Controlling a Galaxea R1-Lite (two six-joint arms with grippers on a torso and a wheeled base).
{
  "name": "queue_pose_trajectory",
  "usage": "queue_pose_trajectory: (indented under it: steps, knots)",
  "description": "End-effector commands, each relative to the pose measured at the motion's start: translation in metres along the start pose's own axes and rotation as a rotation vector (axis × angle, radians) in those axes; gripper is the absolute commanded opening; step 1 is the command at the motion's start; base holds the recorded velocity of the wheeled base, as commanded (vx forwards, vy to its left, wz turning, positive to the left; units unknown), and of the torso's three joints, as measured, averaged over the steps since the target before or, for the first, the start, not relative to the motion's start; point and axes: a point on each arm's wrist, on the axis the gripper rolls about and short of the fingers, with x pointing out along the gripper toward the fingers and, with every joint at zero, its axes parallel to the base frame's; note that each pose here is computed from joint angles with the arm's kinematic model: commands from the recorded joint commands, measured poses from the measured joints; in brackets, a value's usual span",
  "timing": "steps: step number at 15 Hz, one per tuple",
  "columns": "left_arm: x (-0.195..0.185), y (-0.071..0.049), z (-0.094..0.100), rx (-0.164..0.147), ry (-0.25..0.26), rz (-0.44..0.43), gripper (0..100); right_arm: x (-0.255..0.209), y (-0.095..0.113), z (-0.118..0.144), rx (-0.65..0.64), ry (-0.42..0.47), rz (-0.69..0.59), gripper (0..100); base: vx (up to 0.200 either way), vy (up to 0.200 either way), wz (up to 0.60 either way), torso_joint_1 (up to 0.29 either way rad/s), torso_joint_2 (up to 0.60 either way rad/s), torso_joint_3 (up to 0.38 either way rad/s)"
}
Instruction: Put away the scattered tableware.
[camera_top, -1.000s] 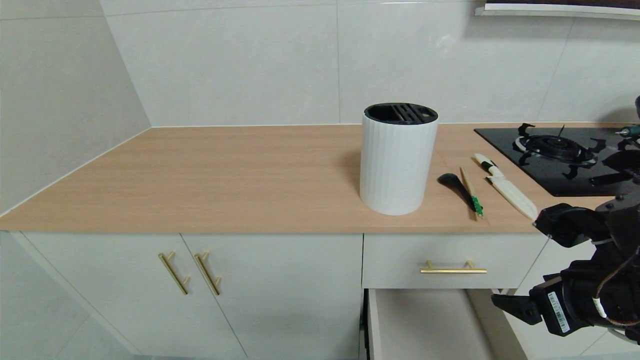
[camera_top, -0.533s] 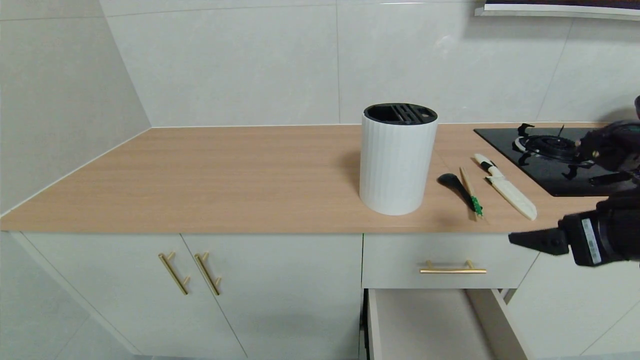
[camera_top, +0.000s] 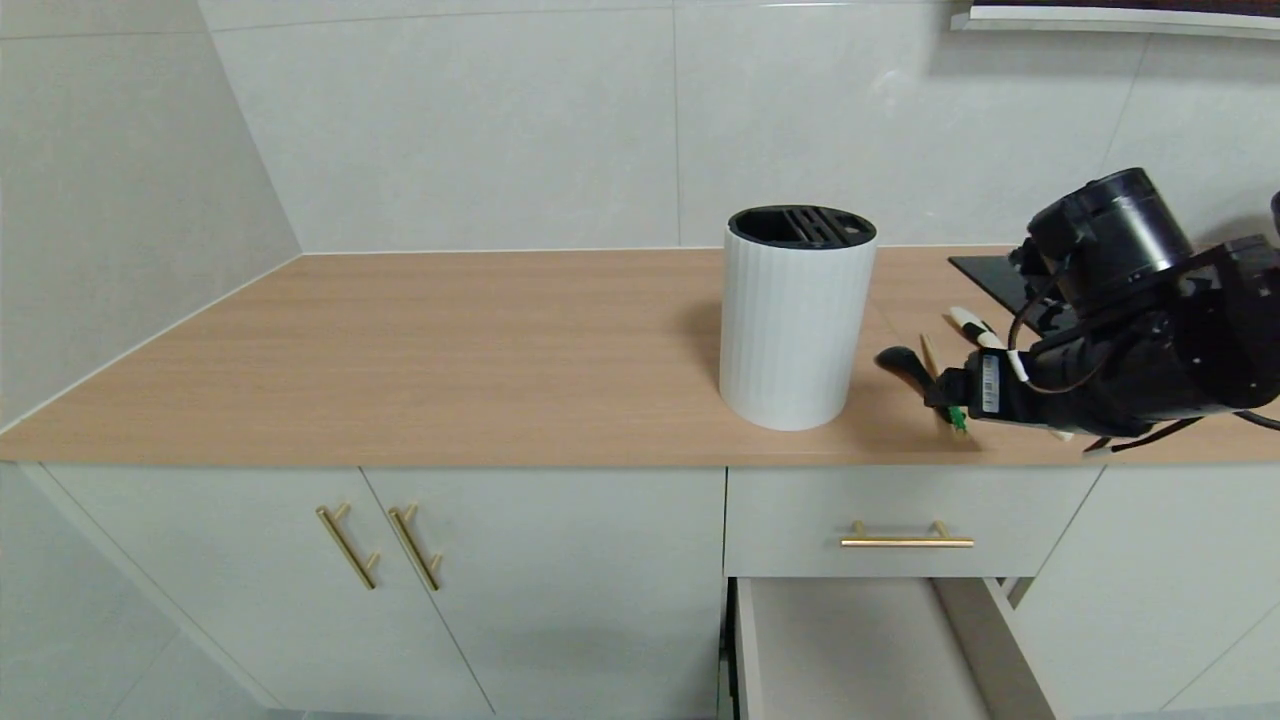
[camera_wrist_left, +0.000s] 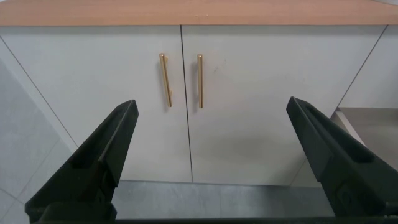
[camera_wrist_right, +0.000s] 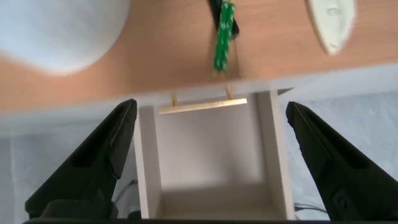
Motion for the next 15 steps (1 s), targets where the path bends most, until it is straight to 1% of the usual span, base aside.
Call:
queue_pose_trajectory:
  steps: [1, 7, 10, 12, 15]
  knots:
    - [0.000, 0.000, 0.000, 0.000, 0.001, 0.001, 100, 0.028, 0.009, -0.007, -0.008, 0.045, -0.025, 100, 0.000, 0.000, 0.00, 0.000, 0.00, 0.000]
    - [0.000, 0.000, 0.000, 0.000, 0.001, 0.001, 100, 0.055, -0.003, 0.001, 0.048, 0.026, -0.075, 100, 0.000, 0.000, 0.00, 0.000, 0.00, 0.000]
    - [0.000, 0.000, 0.000, 0.000, 0.001, 0.000, 100, 0.063, -0.006, 0.000, 0.052, 0.037, -0.091, 100, 0.000, 0.000, 0.00, 0.000, 0.00, 0.000]
    - [0.000, 0.000, 0.000, 0.000, 0.001, 0.000, 100, 0.067, -0.005, 0.002, 0.059, 0.020, -0.085, 100, 0.000, 0.000, 0.00, 0.000, 0.00, 0.000]
    - [0.000, 0.000, 0.000, 0.000, 0.001, 0.000, 100, 0.070, -0.004, 0.001, 0.060, 0.021, -0.086, 100, 0.000, 0.000, 0.00, 0.000, 0.00, 0.000]
